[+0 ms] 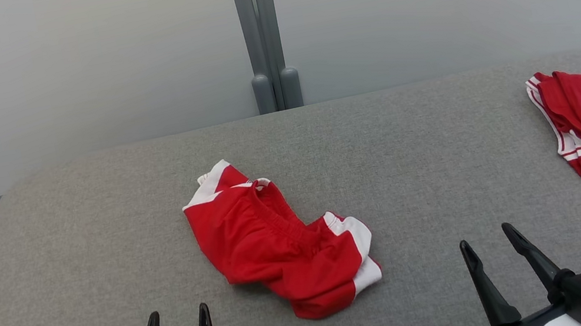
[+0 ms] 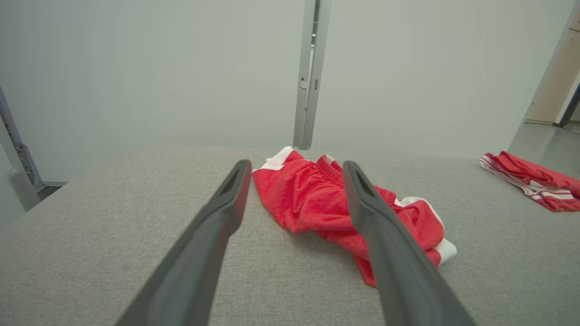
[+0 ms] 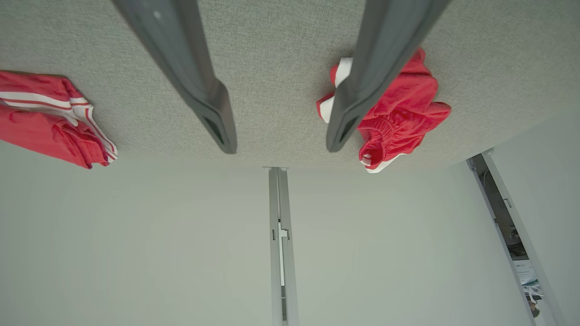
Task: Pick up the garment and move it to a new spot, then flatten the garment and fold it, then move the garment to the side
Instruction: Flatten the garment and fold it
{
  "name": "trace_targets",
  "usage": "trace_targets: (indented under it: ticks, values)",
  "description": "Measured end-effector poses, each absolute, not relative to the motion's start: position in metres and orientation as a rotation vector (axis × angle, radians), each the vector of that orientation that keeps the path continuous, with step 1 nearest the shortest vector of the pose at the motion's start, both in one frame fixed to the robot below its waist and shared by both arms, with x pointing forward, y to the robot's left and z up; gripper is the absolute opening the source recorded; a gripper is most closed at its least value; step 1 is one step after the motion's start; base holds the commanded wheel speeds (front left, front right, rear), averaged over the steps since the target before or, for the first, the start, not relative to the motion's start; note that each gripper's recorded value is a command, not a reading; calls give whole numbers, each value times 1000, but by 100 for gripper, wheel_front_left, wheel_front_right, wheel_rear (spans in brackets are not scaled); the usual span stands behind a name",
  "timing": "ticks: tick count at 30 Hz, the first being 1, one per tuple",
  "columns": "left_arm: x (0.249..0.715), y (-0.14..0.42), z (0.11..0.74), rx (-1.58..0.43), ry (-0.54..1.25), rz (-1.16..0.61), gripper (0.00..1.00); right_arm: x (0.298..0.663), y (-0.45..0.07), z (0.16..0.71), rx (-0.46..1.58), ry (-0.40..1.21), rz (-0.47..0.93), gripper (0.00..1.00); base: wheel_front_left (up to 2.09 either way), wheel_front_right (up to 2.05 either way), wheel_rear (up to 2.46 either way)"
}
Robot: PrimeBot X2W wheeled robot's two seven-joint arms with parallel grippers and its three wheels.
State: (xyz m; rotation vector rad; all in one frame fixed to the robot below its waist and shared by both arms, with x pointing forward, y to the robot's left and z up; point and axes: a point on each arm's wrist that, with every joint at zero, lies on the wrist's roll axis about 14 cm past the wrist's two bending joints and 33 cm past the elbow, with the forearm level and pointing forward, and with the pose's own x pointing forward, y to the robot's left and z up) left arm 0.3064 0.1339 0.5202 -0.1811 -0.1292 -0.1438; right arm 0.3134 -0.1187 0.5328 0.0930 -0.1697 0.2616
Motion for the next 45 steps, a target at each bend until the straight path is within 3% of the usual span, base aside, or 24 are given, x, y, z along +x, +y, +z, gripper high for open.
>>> trace_targets:
  ticks: [20,31,38,45]
  values:
    - [306,137,518,-168,-124,-132,100,315,-113,528,115,-150,275,100,0,0,0]
    - [310,111,487,-151,-14,-225,100,320,-116,516,111,-111,270,100,0,0,0]
    - [345,58,498,-126,-25,-416,100,329,-118,509,99,-86,272,100,0,0,0]
    - [412,7,521,53,59,-552,100,360,-117,510,83,-89,282,100,0,0,0]
